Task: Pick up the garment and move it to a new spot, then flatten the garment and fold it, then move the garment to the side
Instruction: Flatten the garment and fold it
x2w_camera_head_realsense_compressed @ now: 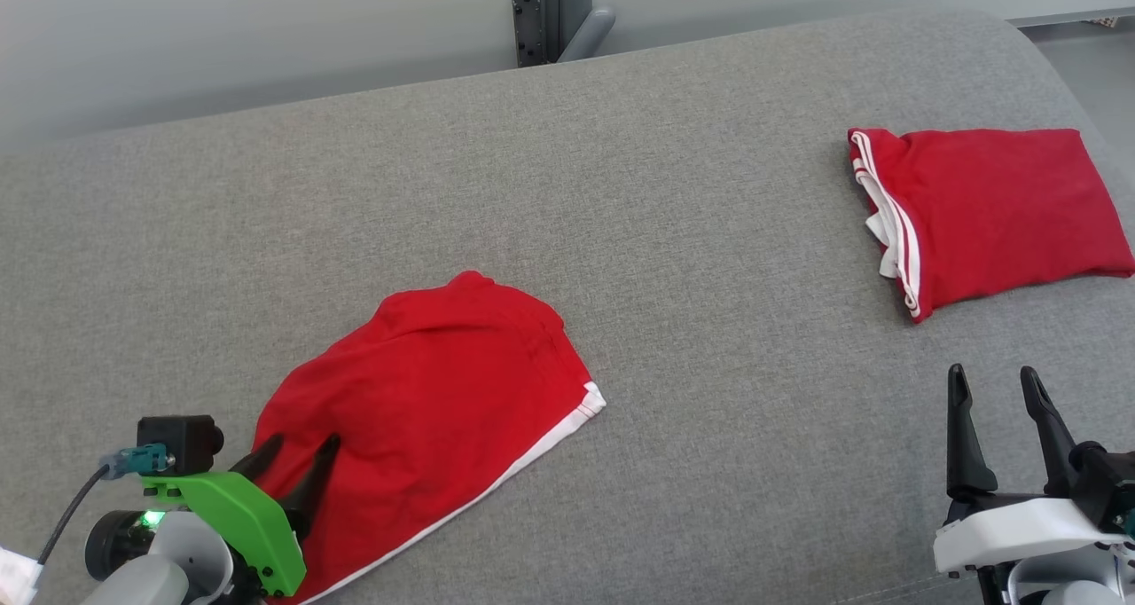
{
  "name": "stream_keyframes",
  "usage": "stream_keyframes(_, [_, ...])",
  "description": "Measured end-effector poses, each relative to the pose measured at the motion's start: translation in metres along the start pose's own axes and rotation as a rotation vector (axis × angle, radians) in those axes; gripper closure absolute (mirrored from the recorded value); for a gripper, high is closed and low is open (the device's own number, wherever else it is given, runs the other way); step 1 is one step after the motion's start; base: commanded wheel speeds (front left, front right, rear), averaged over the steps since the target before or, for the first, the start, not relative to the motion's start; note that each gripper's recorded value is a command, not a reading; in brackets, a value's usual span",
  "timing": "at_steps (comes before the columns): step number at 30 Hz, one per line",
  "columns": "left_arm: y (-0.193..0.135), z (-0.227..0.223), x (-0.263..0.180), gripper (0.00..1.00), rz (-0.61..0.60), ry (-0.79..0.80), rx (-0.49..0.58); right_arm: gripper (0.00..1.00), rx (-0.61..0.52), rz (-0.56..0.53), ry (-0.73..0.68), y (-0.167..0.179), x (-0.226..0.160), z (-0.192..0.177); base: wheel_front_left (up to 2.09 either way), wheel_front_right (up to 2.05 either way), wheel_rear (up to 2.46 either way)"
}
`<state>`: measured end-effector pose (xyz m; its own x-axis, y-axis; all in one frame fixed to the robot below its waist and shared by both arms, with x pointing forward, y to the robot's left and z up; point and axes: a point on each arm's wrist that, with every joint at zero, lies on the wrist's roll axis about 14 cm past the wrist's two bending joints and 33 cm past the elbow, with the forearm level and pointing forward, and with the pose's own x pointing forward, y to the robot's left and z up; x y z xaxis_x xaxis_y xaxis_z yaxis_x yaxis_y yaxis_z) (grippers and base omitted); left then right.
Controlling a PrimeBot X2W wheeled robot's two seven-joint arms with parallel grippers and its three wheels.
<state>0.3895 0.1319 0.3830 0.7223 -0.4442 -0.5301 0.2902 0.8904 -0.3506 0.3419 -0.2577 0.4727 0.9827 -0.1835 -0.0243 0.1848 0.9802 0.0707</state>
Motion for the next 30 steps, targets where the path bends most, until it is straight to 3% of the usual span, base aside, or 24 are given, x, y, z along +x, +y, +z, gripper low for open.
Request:
stream_keyframes(7, [-0.022,0.01,0.003,0.0,-0.087,-0.008,0.0,0.0,0.0,0.002,-0.003,0.001,0.001,0.001,0.0,0.0,0.0])
stream_keyframes(20, [-0.052,0.047,0.015,0.0,-0.2,0.011,0.101,0.0,-0.002,-0.013,0.01,-0.004,0.001,-0.003,0.0,0.0,0.0])
stream_keyframes(30, [-0.054,0.01,0.032,0.0,-0.213,0.269,0.109,0.0,-0.002,-0.014,0.01,-0.003,0.003,-0.003,0.0,0.0,0.0])
